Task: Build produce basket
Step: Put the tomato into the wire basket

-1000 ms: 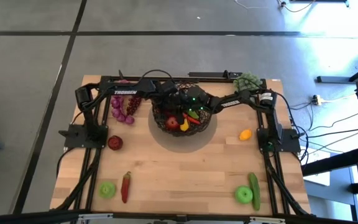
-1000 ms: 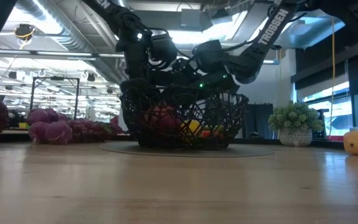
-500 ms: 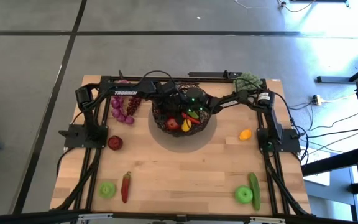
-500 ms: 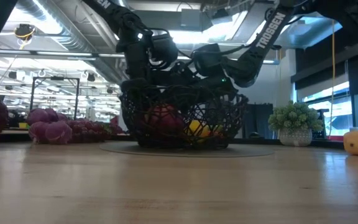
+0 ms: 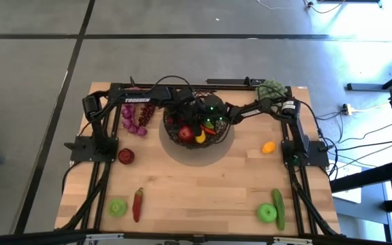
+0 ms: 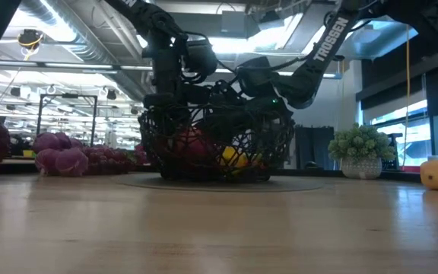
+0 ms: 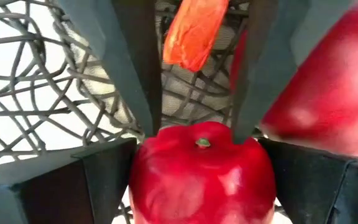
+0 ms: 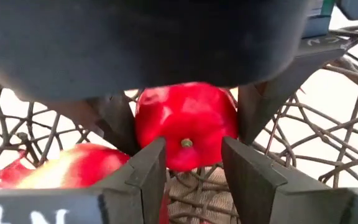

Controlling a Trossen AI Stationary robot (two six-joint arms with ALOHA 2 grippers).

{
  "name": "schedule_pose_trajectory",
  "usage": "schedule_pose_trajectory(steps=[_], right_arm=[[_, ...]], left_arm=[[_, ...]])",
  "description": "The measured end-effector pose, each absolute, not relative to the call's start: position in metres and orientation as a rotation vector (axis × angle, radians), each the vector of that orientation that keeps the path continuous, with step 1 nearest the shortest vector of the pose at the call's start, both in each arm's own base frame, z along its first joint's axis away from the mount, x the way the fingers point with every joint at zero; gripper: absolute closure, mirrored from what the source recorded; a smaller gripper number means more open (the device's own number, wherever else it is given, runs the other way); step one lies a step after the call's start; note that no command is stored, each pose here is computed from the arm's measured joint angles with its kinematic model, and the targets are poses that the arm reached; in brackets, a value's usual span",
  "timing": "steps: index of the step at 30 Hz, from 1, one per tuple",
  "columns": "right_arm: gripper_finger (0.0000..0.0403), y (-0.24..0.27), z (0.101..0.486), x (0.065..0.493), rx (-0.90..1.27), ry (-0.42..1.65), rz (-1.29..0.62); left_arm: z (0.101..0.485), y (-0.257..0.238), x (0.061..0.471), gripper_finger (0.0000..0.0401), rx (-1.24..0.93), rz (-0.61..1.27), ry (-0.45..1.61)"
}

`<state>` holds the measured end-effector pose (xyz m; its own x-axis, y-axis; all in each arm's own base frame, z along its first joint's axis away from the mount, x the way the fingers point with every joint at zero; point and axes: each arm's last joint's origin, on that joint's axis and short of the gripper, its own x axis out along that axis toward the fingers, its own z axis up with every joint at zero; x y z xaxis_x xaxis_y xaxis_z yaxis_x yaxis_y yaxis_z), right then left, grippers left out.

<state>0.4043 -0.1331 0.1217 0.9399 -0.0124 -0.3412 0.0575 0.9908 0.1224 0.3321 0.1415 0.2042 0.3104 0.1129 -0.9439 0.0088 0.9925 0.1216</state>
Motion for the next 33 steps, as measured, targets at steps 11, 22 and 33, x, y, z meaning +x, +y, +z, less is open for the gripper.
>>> schedule_pose_trajectory(steps=[11, 22, 33], right_arm=[[0.0248, -0.1347, 0.1210, 0.4040, 0.141, 0.346, -0.044], [0.0248, -0.1348, 0.1217, 0.4041, 0.162, 0.340, -0.045], [0.0248, -0.1348, 0.1221, 0.4041, 0.160, 0.338, -0.044]], left_arm=[[0.1983, 0.1368, 0.3292, 0.0088, 0.143, 0.100, 1.290], [0.1976, 0.1364, 0.3285, 0.0088, 0.139, 0.102, 1.296], [0.1972, 0.1366, 0.3282, 0.0088, 0.139, 0.105, 1.298]])
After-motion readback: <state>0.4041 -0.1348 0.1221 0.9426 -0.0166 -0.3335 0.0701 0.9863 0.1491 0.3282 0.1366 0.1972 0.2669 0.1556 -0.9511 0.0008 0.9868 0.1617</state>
